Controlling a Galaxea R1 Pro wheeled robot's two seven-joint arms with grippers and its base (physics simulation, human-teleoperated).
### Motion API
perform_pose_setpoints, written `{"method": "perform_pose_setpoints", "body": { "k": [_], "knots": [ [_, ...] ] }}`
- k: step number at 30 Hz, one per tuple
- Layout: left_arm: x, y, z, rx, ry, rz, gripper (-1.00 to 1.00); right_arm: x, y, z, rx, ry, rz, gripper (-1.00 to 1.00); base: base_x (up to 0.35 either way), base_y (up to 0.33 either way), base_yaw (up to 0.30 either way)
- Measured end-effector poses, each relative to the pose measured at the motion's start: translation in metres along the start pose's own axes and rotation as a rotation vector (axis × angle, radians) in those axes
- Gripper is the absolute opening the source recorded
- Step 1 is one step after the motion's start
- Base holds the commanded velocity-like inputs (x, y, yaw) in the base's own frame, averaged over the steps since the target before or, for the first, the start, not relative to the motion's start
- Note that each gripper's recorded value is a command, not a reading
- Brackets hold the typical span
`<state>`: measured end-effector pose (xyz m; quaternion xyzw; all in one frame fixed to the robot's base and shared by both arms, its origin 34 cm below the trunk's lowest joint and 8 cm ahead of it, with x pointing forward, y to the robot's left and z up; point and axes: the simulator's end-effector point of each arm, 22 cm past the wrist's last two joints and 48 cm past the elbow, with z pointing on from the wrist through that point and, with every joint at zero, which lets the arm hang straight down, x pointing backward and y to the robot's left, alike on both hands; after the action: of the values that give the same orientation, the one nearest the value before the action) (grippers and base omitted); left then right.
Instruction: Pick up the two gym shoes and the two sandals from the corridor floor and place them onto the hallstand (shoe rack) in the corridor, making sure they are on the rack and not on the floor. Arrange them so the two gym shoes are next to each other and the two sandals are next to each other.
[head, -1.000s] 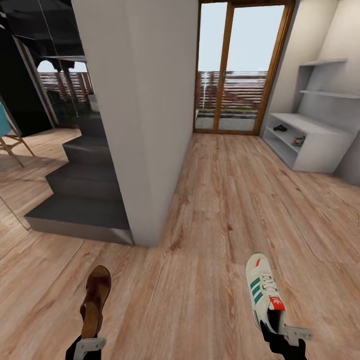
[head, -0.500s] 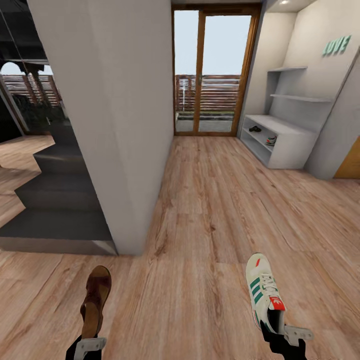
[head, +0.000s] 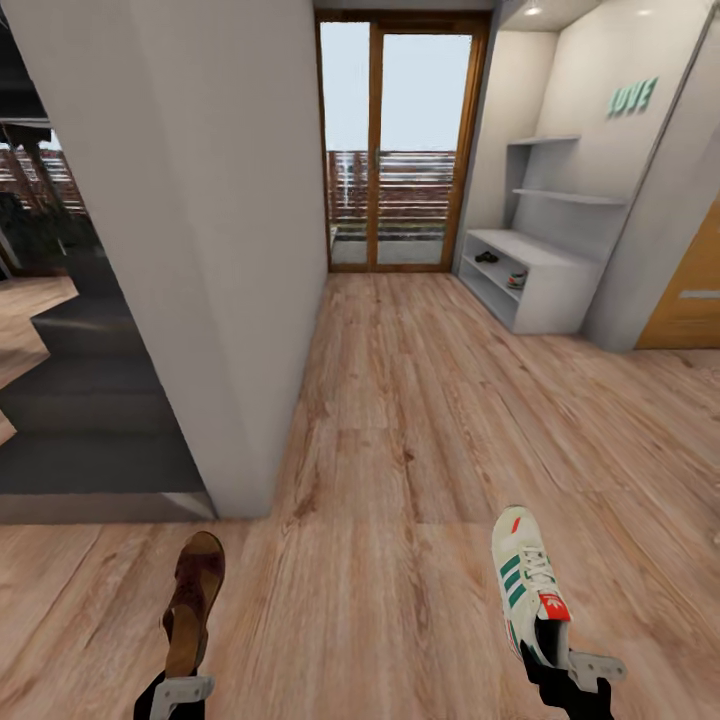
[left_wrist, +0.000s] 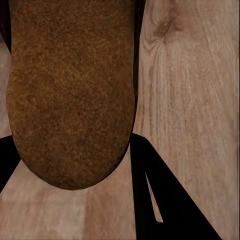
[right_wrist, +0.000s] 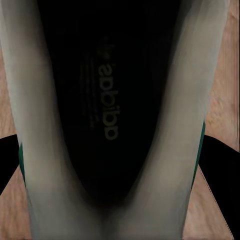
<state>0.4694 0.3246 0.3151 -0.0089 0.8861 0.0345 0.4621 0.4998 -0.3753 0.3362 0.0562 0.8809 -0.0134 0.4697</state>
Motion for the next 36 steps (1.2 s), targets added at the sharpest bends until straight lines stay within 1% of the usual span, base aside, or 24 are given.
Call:
{"method": "perform_pose_setpoints", "body": {
  "k": [4, 10, 13, 30, 36],
  "knots": [
    [0.0001, -0.0046, -0.0001, 0.007, 0.000, 0.001, -1.00, -0.0001, 0.0001, -0.0001, 0.000, 0.000, 0.000, -1.00, 0.143, 0.000, -0.262],
    [0.0003, -0.0060, -0.0002, 0.010, 0.001, 0.001, -1.00, -0.0005, 0.0006, -0.0001, -0.001, -0.001, -0.001, -1.00, 0.301, -0.042, -0.261],
    [0.0004, -0.0066, -0.0002, 0.012, 0.002, 0.002, -1.00, -0.0002, 0.0022, 0.0001, -0.004, 0.000, -0.001, -1.00, 0.330, -0.103, -0.137],
    [0.0008, -0.0071, -0.0002, 0.014, 0.003, 0.003, -1.00, 0.0014, 0.0072, 0.0003, -0.012, 0.004, 0.000, -1.00, 0.334, -0.134, -0.012],
    [0.0007, -0.0067, -0.0002, 0.012, 0.003, 0.001, -1.00, 0.0027, 0.0085, 0.0001, -0.016, 0.007, -0.004, -1.00, 0.336, -0.075, 0.000]
  ]
}}
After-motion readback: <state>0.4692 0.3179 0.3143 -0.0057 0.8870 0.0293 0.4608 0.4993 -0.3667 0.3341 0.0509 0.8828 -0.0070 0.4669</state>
